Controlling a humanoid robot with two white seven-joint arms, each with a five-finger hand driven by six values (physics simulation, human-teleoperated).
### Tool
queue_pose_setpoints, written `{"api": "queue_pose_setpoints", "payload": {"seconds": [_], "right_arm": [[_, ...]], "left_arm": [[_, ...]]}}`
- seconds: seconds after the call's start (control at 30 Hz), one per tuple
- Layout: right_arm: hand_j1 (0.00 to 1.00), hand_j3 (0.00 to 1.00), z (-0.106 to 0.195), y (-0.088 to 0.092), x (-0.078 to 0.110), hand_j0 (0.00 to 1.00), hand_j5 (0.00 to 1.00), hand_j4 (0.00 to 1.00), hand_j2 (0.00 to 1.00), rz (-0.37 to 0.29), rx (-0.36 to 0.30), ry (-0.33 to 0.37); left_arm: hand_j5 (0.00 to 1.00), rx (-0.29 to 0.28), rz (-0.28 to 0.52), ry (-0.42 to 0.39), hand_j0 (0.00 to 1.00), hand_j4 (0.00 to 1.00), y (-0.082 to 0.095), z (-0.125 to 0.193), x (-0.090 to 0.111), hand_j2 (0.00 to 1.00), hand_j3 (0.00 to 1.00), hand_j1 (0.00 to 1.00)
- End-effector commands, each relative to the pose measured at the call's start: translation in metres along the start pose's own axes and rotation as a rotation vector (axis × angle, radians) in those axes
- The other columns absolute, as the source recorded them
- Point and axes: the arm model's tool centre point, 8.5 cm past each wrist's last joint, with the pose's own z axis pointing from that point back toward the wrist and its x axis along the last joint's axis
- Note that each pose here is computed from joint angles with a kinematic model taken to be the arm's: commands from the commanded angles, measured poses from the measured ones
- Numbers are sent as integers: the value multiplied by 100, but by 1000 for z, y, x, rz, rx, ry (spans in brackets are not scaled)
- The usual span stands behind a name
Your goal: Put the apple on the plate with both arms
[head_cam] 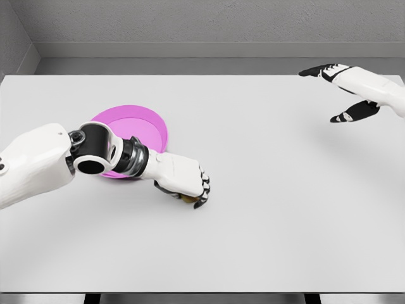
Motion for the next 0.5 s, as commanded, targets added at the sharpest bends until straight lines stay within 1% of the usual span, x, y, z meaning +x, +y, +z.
{"api": "queue_pose_setpoints", "payload": {"seconds": [0.0, 0.17, 0.27, 0.3, 0.33, 0.37, 0.4, 0.47], "right_arm": [[100, 100, 0, -1, 0, 100, 100, 100, 100, -6, -5, -1], [100, 100, 1, -1, 0, 100, 100, 100, 100, -5, -5, 0], [100, 100, 1, -1, 0, 100, 100, 100, 100, -5, -5, 0], [100, 100, 0, -1, 0, 100, 100, 100, 100, -5, -4, 0], [100, 100, 1, -1, 0, 100, 100, 100, 100, -5, -5, 0], [100, 100, 1, -1, 0, 100, 100, 100, 100, -5, -5, 0], [100, 100, 1, -1, 0, 100, 100, 100, 100, -4, -4, 1], [100, 100, 1, -1, 0, 100, 100, 100, 100, -4, -4, 1]], "left_arm": [[41, 3, -6, -10, 41, 41, 1, 1, 1, 41, 41, 41], [39, 6, -10, -4, 39, 39, 3, 4, -1, 39, 39, 39], [38, 7, -7, 17, 38, 38, 4, 13, -6, 38, 38, 38], [38, 9, -6, 32, 38, 38, 6, 17, -11, 38, 38, 38], [37, 26, -7, 52, 37, 37, 11, 24, -16, 37, 37, 37], [36, 32, 0, 83, 36, 36, 10, 35, -23, 36, 36, 36], [36, 47, -2, 106, 36, 36, 14, 46, -28, 36, 36, 36], [37, 68, 16, 149, 37, 37, 16, 62, -39, 37, 37, 37]]}}
